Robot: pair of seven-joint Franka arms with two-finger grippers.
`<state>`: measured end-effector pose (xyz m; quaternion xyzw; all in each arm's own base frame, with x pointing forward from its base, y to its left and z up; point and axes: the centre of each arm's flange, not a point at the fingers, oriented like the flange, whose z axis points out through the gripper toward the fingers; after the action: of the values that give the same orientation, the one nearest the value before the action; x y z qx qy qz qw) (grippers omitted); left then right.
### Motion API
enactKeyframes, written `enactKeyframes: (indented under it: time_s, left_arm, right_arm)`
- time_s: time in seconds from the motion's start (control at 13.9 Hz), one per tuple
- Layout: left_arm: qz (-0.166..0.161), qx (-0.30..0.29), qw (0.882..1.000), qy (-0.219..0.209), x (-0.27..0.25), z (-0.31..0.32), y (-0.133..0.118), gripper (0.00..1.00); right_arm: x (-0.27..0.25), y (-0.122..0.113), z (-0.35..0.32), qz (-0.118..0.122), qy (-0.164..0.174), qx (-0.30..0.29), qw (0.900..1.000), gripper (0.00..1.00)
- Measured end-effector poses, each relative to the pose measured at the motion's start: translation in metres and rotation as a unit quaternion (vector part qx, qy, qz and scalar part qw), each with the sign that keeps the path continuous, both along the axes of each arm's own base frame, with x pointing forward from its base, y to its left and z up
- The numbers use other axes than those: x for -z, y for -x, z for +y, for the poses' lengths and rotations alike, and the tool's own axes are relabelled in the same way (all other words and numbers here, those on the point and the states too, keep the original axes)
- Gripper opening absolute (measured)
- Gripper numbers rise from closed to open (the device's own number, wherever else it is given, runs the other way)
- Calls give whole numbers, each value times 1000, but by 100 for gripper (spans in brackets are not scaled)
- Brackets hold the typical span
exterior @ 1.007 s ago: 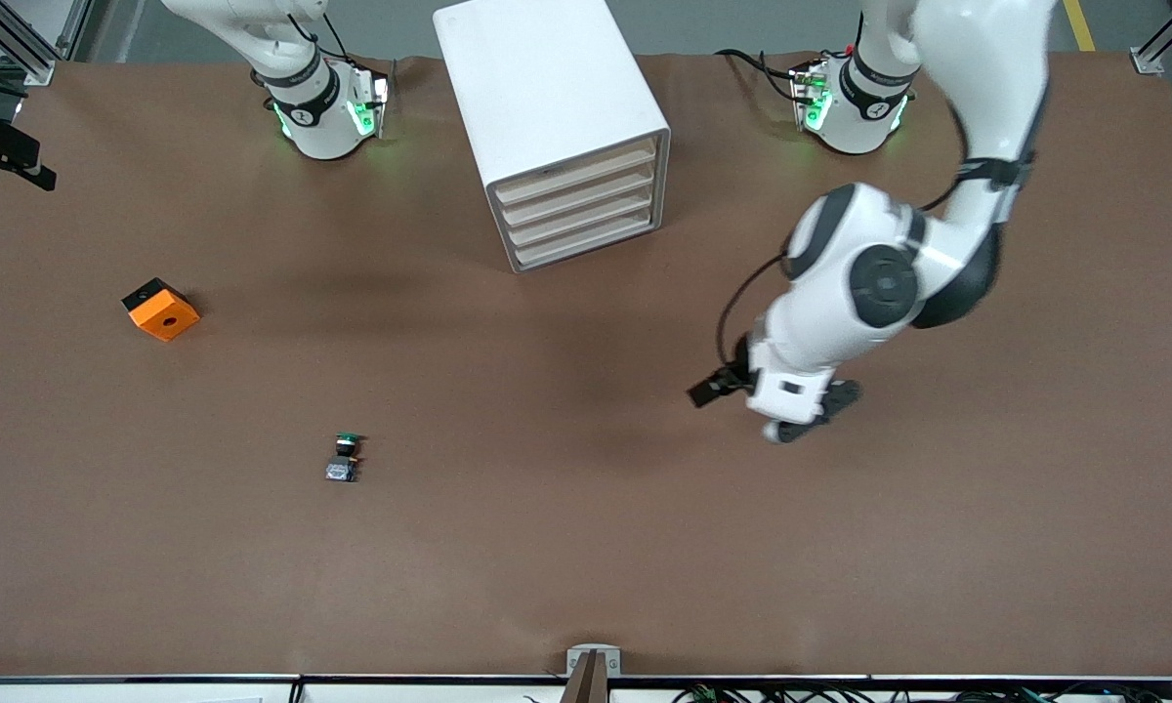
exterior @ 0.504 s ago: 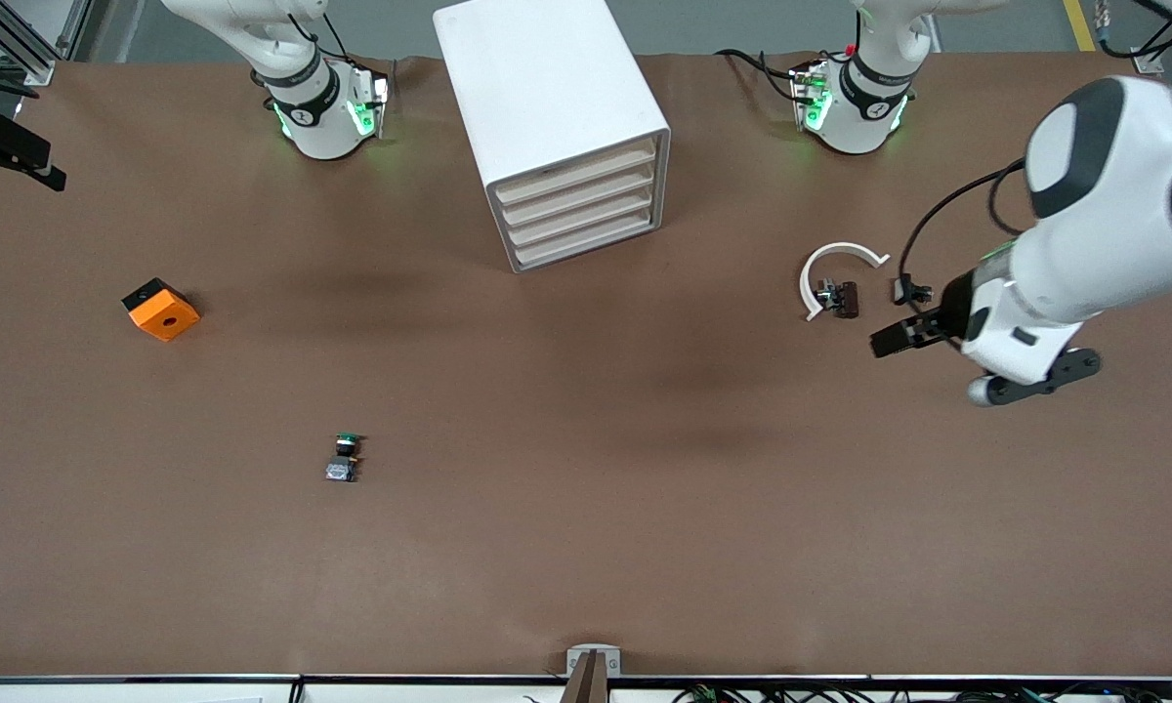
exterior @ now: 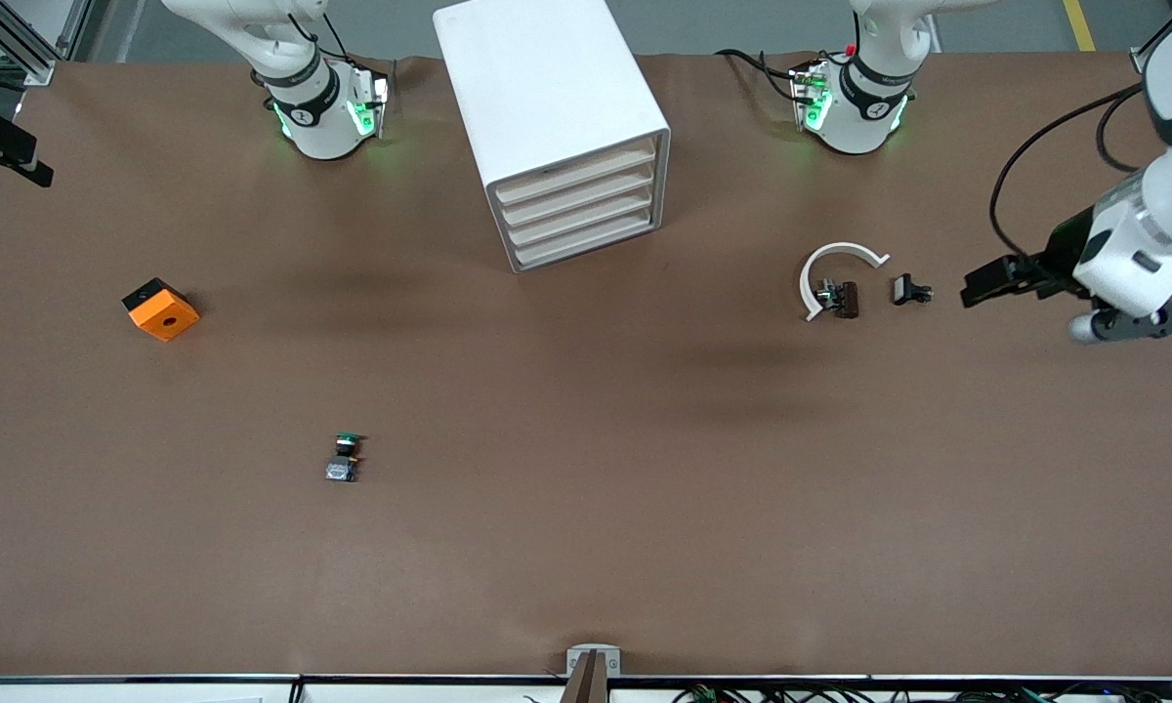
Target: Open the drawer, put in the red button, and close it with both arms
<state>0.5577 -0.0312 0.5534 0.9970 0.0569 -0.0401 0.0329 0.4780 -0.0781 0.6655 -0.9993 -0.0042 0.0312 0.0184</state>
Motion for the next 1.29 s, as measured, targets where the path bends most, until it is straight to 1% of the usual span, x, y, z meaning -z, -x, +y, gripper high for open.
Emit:
enactKeyframes:
  time_s: [0.14,0.29,0.43,0.58,0.79,0.94,1.15,1.22,1.29]
  left_arm:
    - [1,8,1000,-2,-1,11,17,100]
    - [0,15,1000,-7,4,12,27,100]
    - [-4,21,1000,-13,10,11,37,100]
    - [-13,26,999,-19,16,17,46,100]
    - [-32,28,999,-18,19,26,59,100]
    - [-57,27,998,-21,6,28,59,100]
    - [-103,18,994,-23,-40,36,54,100]
    - [-106,17,994,-23,-57,37,54,100]
    - [-100,19,995,-23,-71,36,55,100]
  right_arm:
    - [0,2,0,6,-1,0,1000,100]
    - [1,2,0,8,-2,0,1000,100]
    - [1,2,0,9,-1,13,1000,100]
    - [1,2,1,10,-1,25,1000,100]
    - [0,2,0,10,-1,26,1000,100]
    - [0,2,0,10,-1,26,1000,100]
    - [0,2,0,10,-1,26,1000,100]
    - [0,2,0,9,-1,26,1000,100]
    - [0,2,0,9,-1,26,1000,100]
